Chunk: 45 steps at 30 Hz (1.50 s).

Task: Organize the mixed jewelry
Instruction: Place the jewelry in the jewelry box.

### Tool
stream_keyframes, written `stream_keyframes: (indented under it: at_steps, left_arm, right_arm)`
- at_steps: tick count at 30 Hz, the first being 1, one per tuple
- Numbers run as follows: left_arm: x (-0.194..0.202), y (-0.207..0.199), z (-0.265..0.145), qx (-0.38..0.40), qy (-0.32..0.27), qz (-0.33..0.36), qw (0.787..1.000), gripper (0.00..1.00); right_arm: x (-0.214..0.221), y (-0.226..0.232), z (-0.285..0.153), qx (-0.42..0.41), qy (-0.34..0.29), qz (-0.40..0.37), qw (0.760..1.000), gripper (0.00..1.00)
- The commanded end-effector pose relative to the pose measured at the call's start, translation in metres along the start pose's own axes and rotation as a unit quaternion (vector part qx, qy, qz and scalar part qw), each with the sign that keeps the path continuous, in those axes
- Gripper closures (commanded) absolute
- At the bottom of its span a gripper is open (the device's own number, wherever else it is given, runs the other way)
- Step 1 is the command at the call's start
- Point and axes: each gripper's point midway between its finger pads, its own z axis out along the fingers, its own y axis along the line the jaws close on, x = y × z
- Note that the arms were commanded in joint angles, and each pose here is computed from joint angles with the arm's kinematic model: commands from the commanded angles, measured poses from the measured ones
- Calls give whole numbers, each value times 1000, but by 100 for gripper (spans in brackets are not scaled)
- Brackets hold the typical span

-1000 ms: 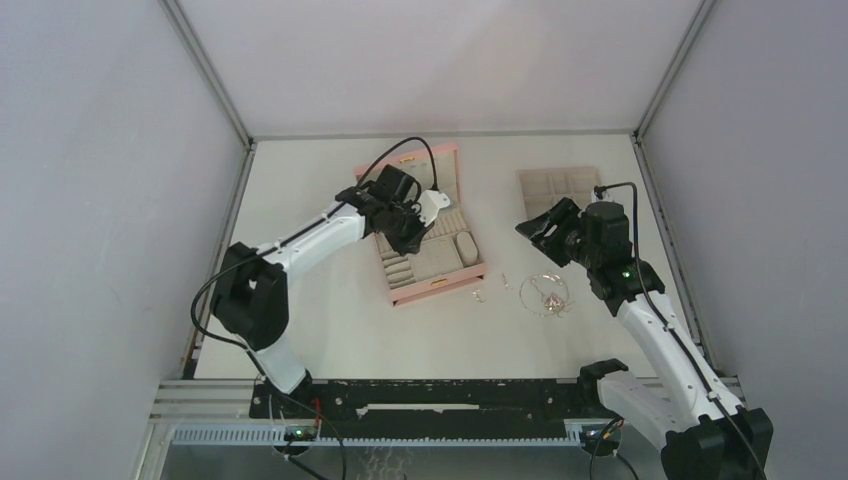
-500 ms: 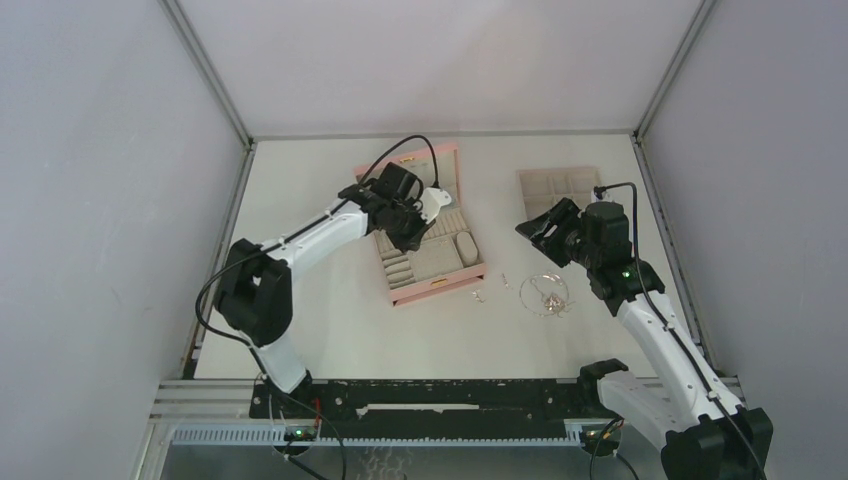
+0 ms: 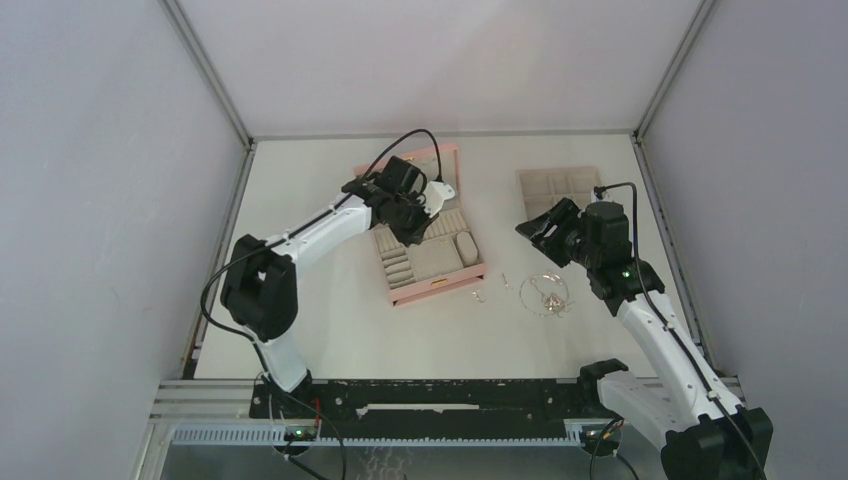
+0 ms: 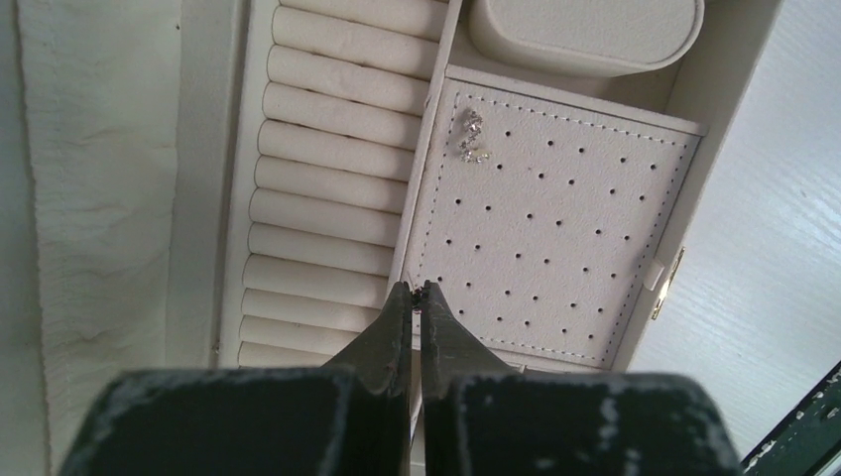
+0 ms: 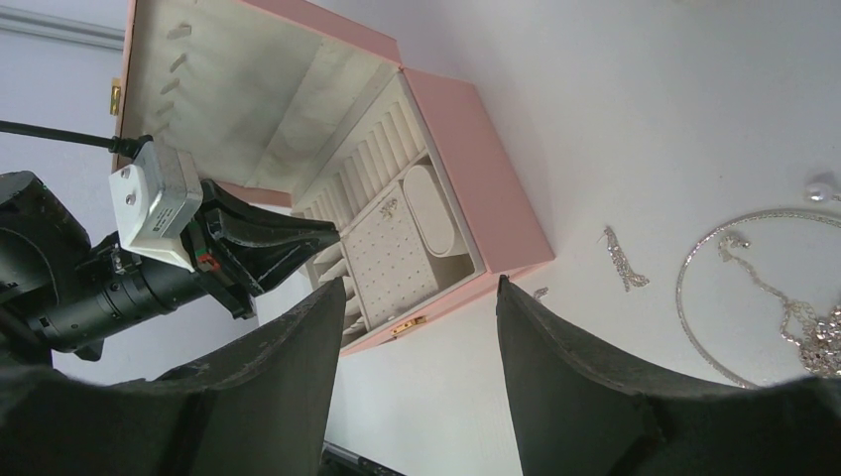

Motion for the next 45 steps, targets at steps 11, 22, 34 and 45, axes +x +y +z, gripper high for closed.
stream_keyframes:
  at_steps: [11, 22, 34, 45]
  left_arm:
    - [8, 3, -25, -29, 4, 41, 999, 100]
    - [2, 3, -17, -19, 4, 36, 999, 100]
    - [-1, -3, -12, -3, 1, 35, 999, 100]
    - [-8, -6, -7, 5, -4, 35, 999, 100]
  right_arm:
    - [-5, 2, 1, -6, -8, -11, 1000, 34]
    - [-5, 3, 2, -8, -7, -11, 1000, 34]
    - [-5, 3, 3, -8, -5, -9, 1000, 34]
    - [-4, 2, 5, -6, -3, -9, 1000, 34]
